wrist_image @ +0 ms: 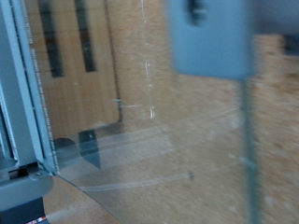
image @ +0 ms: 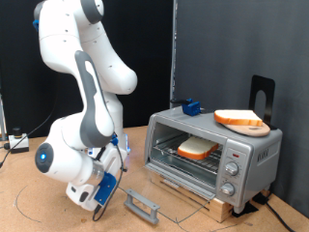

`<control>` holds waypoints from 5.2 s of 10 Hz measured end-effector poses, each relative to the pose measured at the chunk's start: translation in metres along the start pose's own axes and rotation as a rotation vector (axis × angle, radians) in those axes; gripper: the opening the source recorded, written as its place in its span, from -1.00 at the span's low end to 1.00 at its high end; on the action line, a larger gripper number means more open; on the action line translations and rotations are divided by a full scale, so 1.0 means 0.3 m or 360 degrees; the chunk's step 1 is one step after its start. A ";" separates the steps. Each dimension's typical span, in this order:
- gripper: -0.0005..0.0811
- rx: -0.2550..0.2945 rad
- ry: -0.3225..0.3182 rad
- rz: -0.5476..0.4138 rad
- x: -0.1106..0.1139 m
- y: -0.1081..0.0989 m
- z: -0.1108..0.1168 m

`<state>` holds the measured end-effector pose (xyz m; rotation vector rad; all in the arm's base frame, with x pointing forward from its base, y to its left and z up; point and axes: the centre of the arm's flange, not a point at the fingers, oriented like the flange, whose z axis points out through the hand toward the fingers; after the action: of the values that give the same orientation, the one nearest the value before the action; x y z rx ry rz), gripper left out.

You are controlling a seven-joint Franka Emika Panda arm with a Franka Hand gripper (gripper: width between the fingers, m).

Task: Make a piece of toast with the oven

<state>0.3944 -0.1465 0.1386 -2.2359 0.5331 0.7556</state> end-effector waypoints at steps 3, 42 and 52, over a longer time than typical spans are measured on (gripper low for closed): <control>0.99 0.0053 -0.0076 -0.0056 -0.031 -0.063 0.035; 0.99 0.0364 0.0070 -0.0177 -0.448 -0.342 -0.316; 0.99 0.0524 0.0023 -0.0141 -0.232 -0.477 -0.342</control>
<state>0.4600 -0.1159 0.3136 -1.9469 0.5209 0.5617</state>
